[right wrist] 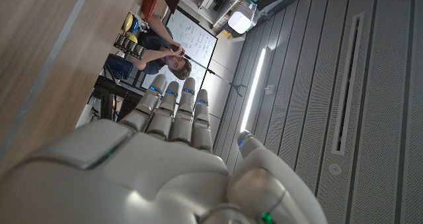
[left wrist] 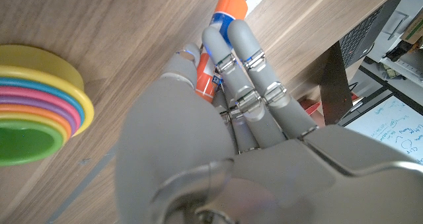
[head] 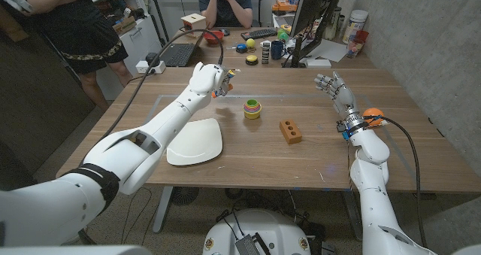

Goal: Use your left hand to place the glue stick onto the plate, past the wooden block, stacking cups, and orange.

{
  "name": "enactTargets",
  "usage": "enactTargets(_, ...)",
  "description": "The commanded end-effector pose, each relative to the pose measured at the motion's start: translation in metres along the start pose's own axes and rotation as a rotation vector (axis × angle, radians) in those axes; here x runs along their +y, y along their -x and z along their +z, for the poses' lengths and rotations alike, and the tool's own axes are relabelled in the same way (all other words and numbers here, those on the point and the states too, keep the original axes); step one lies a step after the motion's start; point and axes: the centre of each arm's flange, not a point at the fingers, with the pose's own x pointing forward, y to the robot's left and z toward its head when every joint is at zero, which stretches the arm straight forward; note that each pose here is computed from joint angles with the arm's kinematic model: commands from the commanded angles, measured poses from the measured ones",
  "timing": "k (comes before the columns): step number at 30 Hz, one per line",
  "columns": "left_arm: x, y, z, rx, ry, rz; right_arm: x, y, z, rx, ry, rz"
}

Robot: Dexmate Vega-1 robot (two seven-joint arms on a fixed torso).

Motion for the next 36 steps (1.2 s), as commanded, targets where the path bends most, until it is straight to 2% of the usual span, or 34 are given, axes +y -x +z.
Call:
enactTargets(1, 0.015, 0.015, -0.012, 0.019, 0.008, 0.033, 0.001, 0.001, -0.002, 0.003, 0.002, 0.005)
enactTargets(7, 0.022, 0.025, -0.019, 0.016, 0.024, 0.046, 0.001, 0.001, -0.003, 0.005, 0.008, 0.004)
enactTargets(17, 0.026, 0.041, -0.017, -0.021, 0.006, 0.075, 0.003, 0.005, -0.002, 0.002, 0.011, 0.0)
enactTargets(22, 0.026, 0.047, -0.013, -0.042, -0.007, 0.096, 0.003, 0.008, 0.0, -0.001, 0.016, -0.004)
enactTargets(36, 0.017, 0.064, -0.003, -0.115, -0.043, 0.083, 0.004, 0.019, 0.005, -0.004, 0.018, -0.012)
